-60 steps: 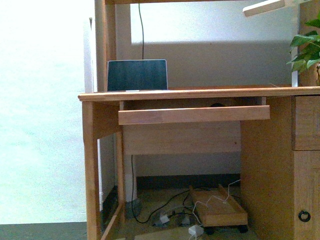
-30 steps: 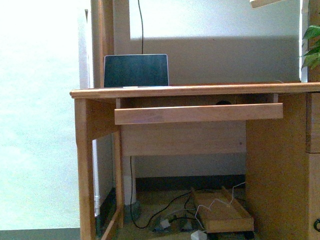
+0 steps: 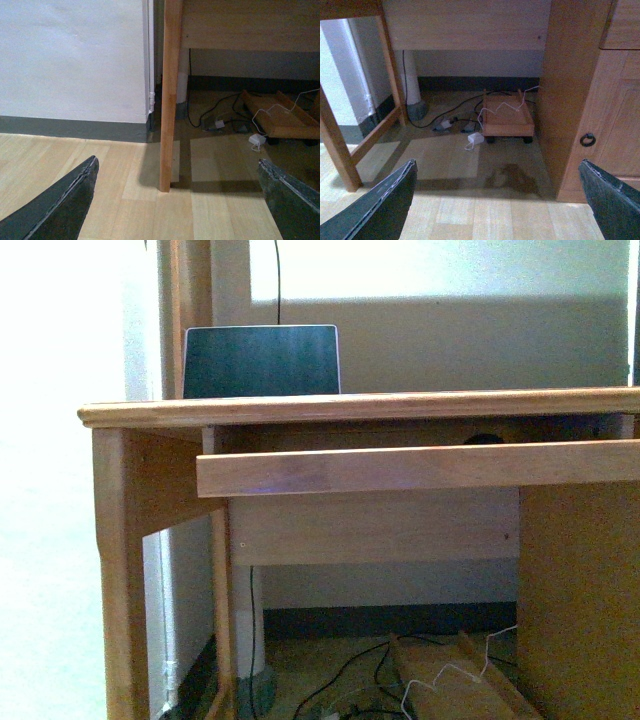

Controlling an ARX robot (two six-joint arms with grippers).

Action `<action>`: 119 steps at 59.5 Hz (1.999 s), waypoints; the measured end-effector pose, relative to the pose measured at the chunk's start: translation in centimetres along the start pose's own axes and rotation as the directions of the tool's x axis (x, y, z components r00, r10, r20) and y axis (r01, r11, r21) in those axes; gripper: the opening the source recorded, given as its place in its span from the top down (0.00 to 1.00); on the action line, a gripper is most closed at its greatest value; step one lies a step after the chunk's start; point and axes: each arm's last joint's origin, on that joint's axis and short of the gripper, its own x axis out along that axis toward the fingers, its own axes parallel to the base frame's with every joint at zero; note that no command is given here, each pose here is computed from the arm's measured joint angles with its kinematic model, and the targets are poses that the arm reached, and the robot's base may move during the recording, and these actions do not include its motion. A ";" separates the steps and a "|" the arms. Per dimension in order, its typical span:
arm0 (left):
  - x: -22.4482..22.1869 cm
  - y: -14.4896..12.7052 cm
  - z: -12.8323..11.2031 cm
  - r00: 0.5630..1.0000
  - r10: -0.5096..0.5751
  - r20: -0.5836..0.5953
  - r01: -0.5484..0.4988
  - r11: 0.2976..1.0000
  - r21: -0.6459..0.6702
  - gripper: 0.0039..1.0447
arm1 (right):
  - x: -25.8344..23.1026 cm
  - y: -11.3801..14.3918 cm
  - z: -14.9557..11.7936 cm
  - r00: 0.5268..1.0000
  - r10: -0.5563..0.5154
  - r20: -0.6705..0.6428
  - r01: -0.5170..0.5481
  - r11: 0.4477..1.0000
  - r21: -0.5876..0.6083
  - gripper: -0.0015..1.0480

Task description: Place mouse

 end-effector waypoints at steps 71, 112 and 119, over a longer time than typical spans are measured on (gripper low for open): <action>0.0 0.0 0.0 1.000 0.000 0.000 0.000 1.000 0.000 0.07 | 0.0 0.0 0.0 1.000 -0.001 0.000 0.001 1.000 0.001 0.07; 6.7 -0.8 -0.1 0.940 -0.178 -0.290 0.225 0.965 0.136 0.07 | 0.0 0.0 0.0 1.000 0.000 0.000 0.000 1.000 0.000 0.07; 10.4 -1.5 0.2 0.954 -0.206 -0.219 0.279 0.876 0.393 0.07 | 0.0 0.0 0.0 1.000 0.000 0.000 0.000 1.000 0.000 0.07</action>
